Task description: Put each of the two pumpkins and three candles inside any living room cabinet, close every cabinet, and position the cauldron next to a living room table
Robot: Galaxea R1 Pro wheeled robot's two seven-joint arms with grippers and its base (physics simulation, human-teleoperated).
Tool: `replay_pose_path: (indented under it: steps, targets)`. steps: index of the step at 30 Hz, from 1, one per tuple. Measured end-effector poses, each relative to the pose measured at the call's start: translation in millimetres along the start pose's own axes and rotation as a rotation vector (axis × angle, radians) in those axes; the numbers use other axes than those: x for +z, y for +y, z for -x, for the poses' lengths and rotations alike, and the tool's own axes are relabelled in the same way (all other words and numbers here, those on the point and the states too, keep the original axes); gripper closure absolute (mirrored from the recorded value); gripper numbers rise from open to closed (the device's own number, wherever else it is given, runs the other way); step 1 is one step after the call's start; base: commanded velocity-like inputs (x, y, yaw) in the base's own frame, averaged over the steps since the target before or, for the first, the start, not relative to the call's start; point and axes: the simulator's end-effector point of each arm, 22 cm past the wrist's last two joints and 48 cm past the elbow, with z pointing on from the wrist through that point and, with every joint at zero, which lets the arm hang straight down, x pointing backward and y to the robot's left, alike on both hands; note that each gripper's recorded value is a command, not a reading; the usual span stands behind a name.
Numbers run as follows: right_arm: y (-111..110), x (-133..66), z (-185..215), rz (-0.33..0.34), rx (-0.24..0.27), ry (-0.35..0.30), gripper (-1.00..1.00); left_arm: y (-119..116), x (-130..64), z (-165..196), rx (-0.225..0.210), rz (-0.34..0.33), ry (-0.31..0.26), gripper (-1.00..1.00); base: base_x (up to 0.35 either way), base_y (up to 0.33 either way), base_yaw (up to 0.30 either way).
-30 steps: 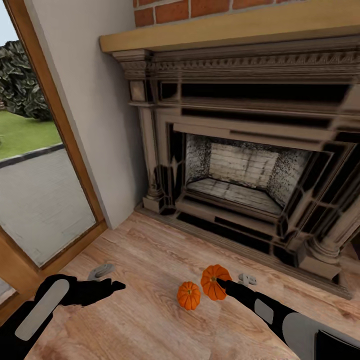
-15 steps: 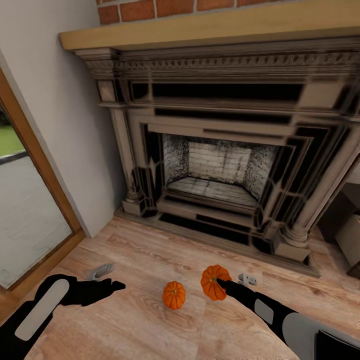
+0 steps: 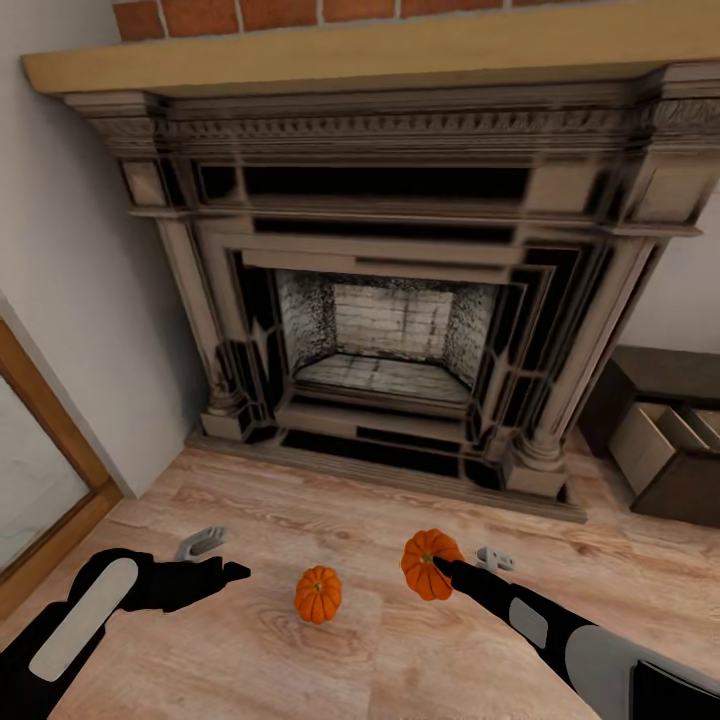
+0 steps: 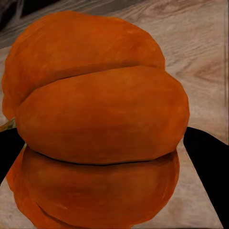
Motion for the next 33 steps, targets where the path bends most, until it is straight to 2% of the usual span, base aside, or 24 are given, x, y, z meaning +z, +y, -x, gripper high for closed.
replay_pose_path:
  steps: [23, 33]
  targets:
    - [2.7, 0.4, 1.5, 0.009, 0.008, -0.006, 1.0, 0.0, 0.0, -0.1, 0.0, 0.0, 0.0, -1.0, -0.009, 0.002, -0.258]
    - [2.6, 0.4, 1.3, 0.009, 0.006, -0.006, 1.0, 0.6, -0.4, 0.3, 0.0, 0.001, 0.0, -1.0, -0.143, 0.169, -0.224]
